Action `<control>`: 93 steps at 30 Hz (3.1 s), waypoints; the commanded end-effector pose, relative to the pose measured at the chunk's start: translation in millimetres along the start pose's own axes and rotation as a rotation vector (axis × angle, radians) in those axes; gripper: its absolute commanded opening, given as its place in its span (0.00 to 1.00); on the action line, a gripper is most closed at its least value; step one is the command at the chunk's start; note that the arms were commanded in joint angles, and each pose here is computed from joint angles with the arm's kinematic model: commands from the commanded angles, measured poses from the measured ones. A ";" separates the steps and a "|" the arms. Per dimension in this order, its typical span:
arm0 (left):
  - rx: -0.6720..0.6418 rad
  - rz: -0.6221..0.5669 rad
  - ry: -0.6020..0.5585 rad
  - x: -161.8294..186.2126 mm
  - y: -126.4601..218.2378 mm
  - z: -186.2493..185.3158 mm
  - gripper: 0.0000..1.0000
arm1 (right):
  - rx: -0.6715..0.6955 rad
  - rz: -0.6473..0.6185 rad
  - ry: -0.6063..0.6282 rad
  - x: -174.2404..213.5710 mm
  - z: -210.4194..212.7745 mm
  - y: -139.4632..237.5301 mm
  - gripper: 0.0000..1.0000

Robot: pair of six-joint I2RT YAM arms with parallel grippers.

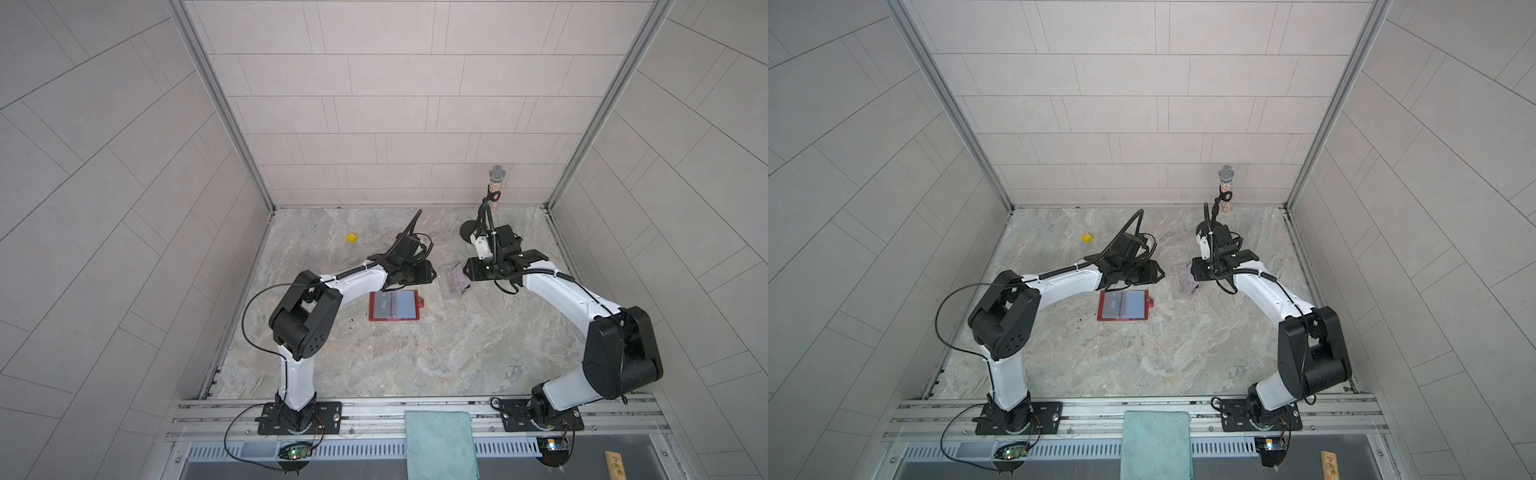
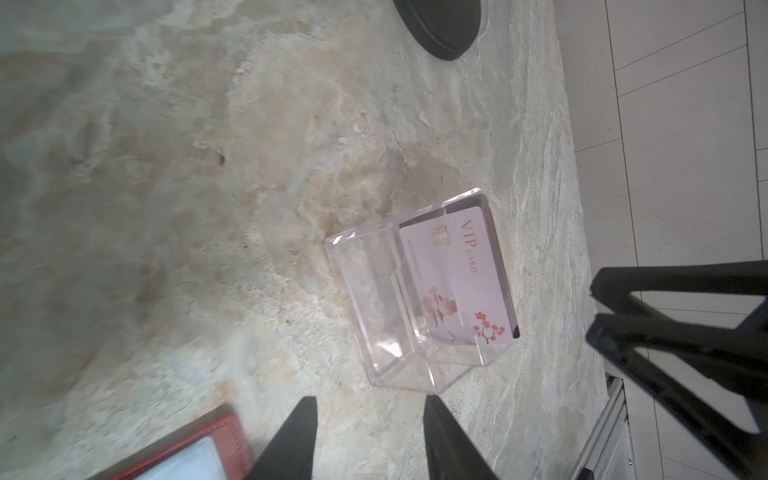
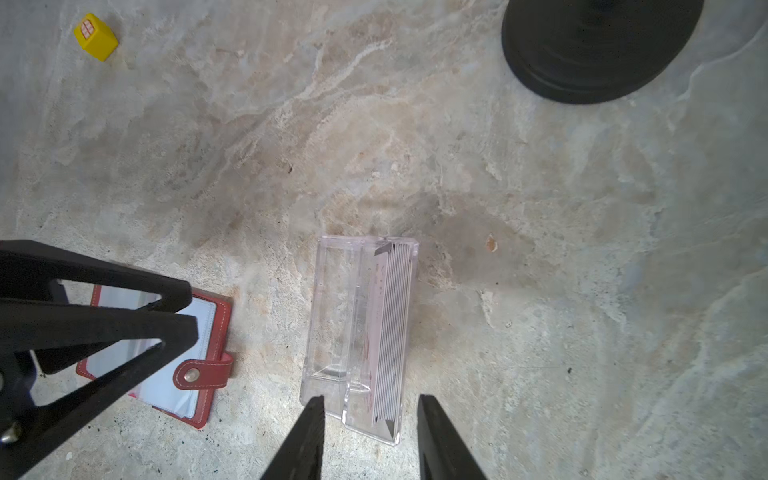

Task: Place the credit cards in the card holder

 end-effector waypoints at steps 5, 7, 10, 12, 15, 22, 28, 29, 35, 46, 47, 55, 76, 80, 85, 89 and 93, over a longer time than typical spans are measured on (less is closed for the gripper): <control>0.053 0.064 0.062 -5.2 -30.7 -12.5 0.50 | -0.019 0.118 0.028 -3.9 -5.5 -13.1 0.45; 0.065 0.080 0.062 -6.1 -37.2 -14.1 0.50 | -0.029 0.154 0.034 -3.3 -5.5 -19.3 0.45; 0.073 0.096 0.094 -6.9 -45.0 -14.2 0.50 | -0.040 0.171 0.036 -3.1 -5.3 -25.0 0.45; 0.075 0.099 0.101 -7.6 -48.8 -13.7 0.51 | -0.043 0.167 0.037 -3.4 -4.9 -25.4 0.45; 0.081 0.118 0.113 -7.0 -56.3 -12.6 0.51 | -0.030 0.172 0.032 -3.8 -6.8 -27.3 0.45; 0.100 0.150 0.124 -5.5 -65.5 -13.9 0.51 | -0.007 0.204 0.021 -0.8 -11.0 -35.5 0.44; 0.068 0.155 0.131 -3.9 -70.1 -7.3 0.51 | -0.009 0.219 0.020 -0.7 -11.2 -41.3 0.43; 0.064 0.156 0.132 -3.8 -71.1 -6.2 0.51 | -0.009 0.221 0.018 -0.4 -11.4 -42.4 0.43; 0.039 0.172 0.132 -1.2 -76.7 -0.2 0.50 | 0.004 0.230 0.016 -1.4 -13.3 -47.4 0.42; -0.006 0.191 0.134 4.5 -83.8 11.4 0.49 | 0.034 0.253 0.021 -1.9 -14.7 -57.2 0.40; -0.010 0.193 0.133 5.0 -84.2 12.5 0.49 | 0.042 0.256 0.020 -1.5 -15.7 -58.0 0.40; -0.059 0.201 0.137 10.5 -85.3 23.4 0.47 | 0.105 0.284 0.047 0.3 -18.5 -60.0 0.40; -0.081 0.194 0.144 12.9 -81.6 27.2 0.46 | 0.168 0.262 0.091 -10.1 -12.9 -38.2 0.38; -0.081 0.193 0.145 12.8 -81.9 27.5 0.46 | 0.170 0.258 0.093 -11.0 -12.6 -35.2 0.36; -0.080 0.193 0.146 12.8 -81.7 27.2 0.46 | 0.171 0.250 0.092 -12.7 -12.1 -31.8 0.35; -0.081 0.193 0.146 12.8 -81.6 27.2 0.45 | 0.171 0.244 0.094 -13.1 -11.3 -29.2 0.34; -0.080 0.194 0.146 12.9 -81.9 27.3 0.45 | 0.172 0.237 0.092 -14.5 -10.9 -27.0 0.34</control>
Point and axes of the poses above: each gripper's point midway between its finger pads, its own y axis back along the fingers, its own z axis along the line the jaws close on, x = y × z, the point moved 5 cm from there along y, back along the fingers, and after that the axes turned 8 degrees about y, right-handed, at the moved point
